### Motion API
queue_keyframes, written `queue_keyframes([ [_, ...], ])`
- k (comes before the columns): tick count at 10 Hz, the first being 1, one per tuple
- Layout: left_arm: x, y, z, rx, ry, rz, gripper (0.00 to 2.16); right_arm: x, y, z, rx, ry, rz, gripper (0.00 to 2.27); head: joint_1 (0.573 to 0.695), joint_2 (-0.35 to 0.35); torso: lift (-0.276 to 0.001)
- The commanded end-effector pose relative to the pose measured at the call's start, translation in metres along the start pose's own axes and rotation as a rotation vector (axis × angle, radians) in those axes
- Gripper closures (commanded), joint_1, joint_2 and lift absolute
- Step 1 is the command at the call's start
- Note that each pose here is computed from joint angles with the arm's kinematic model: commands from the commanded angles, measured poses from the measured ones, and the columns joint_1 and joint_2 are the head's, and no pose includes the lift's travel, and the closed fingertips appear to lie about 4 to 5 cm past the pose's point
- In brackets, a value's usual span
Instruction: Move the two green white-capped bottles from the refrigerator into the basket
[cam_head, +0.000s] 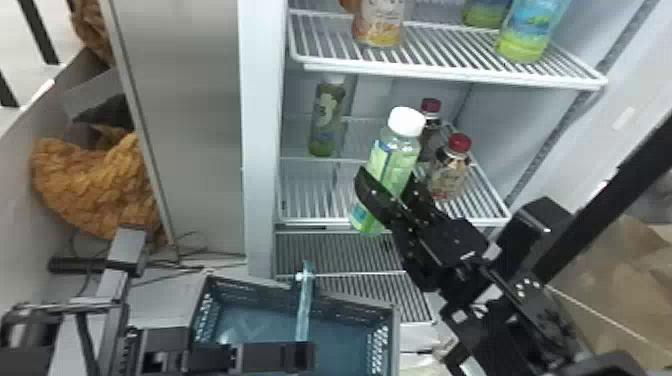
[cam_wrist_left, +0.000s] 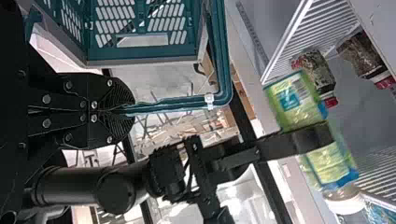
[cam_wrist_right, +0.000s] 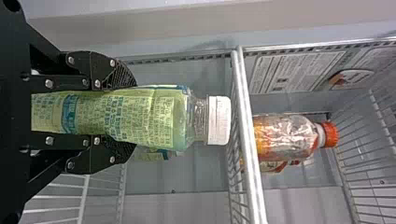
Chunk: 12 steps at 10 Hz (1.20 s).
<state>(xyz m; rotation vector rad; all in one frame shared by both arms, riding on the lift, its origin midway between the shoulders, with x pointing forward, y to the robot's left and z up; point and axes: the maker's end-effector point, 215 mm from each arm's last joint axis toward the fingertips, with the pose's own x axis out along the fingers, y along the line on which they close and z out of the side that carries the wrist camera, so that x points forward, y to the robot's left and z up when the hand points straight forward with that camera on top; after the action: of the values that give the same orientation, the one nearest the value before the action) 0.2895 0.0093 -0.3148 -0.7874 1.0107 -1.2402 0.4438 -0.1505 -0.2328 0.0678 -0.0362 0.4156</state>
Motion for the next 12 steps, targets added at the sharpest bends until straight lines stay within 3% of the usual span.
queue_keyframes([
  [1, 0.0, 0.001, 0.0, 0.0, 0.001, 0.002, 1.16, -0.023, 0.005, 0.002, 0.018, 0.042, -0.002, 0.89, 0.695, -0.213, -0.263],
  [7, -0.001, 0.003, -0.001, -0.003, 0.002, 0.007, 1.16, -0.089, 0.03, -0.054, 0.135, 0.312, 0.019, 0.89, 0.695, -0.262, -0.263],
  [12, -0.001, 0.003, -0.001, -0.002, 0.0, 0.009, 1.16, -0.097, 0.07, -0.103, 0.282, 0.461, 0.13, 0.89, 0.695, -0.242, -0.263],
])
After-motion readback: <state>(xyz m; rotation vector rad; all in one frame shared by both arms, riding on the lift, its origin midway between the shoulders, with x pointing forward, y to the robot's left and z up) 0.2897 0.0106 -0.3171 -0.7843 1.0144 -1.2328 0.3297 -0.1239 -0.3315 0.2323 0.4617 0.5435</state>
